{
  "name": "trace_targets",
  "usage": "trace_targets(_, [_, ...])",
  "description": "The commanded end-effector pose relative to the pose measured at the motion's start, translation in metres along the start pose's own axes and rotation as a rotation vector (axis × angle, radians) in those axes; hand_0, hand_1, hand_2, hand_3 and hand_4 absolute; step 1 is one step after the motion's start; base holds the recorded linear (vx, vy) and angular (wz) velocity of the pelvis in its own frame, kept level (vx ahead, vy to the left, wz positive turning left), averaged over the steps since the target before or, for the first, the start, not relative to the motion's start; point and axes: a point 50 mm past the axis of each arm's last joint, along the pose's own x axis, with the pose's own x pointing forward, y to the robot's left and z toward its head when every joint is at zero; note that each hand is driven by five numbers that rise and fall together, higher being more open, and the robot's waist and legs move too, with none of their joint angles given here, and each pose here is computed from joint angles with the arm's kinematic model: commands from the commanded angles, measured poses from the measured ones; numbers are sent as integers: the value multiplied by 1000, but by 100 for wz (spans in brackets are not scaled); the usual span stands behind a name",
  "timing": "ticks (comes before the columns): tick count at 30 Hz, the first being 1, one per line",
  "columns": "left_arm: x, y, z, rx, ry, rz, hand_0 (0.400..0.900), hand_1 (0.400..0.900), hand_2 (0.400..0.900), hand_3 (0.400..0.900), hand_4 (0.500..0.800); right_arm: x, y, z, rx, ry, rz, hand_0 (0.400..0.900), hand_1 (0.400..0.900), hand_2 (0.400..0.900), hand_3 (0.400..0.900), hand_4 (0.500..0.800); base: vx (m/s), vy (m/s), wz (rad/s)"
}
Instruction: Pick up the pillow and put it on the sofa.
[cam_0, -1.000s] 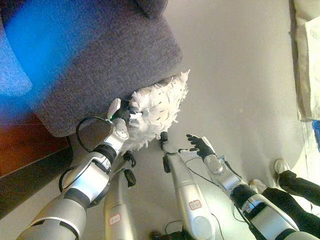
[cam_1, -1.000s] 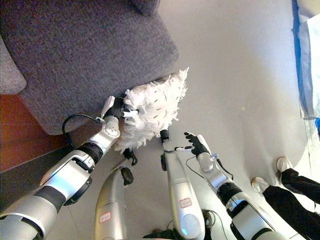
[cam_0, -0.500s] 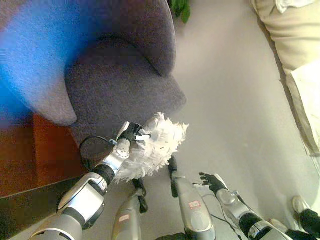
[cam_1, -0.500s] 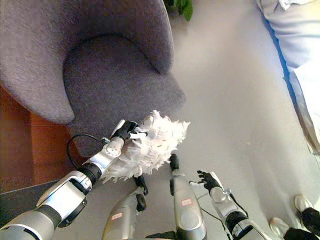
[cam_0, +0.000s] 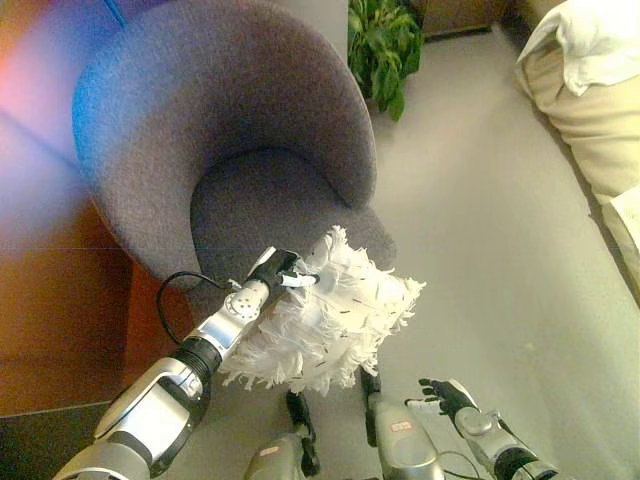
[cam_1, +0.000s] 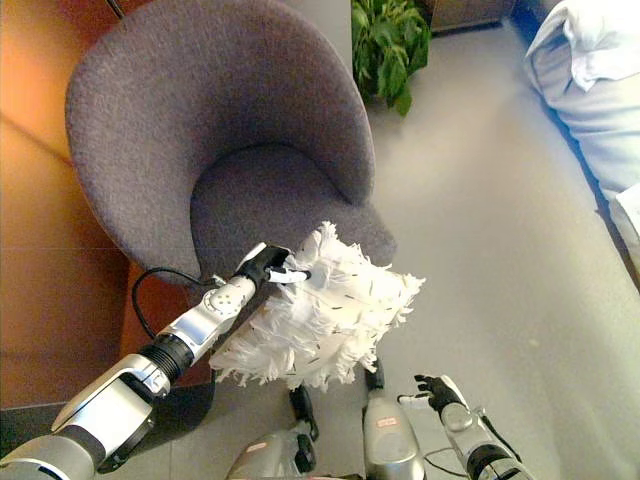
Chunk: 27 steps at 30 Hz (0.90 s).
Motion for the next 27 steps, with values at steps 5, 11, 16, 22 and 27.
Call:
trace_targets(5, [-15,79,105,-252,-379,215,400,400,400,400,500,-15,15,-62,-66,168,59,900,900,900,900,800,120,13,1])
trace_targets(11, [-22,119,100,-433,-355,356,400,400,400,400,500,-21,18,-79,-76,223,71,900,900,900,900,800,117,12,0])
trace_targets(16, [-33,164,82,-564,-298,528,400,400,400,400,500,-28,14,-97,-77,279,64,900,900,900,900,800,90,30,2])
trace_targets(22, [-45,200,63,-632,-204,698,900,900,900,900,800,-30,6,-104,-81,293,50,900,900,900,900,800,21,30,2])
trace_targets(27, [-50,213,73,-636,-236,757,900,900,900,900,800,-27,0,-97,-72,270,36,900,900,900,900,800,-40,6,4])
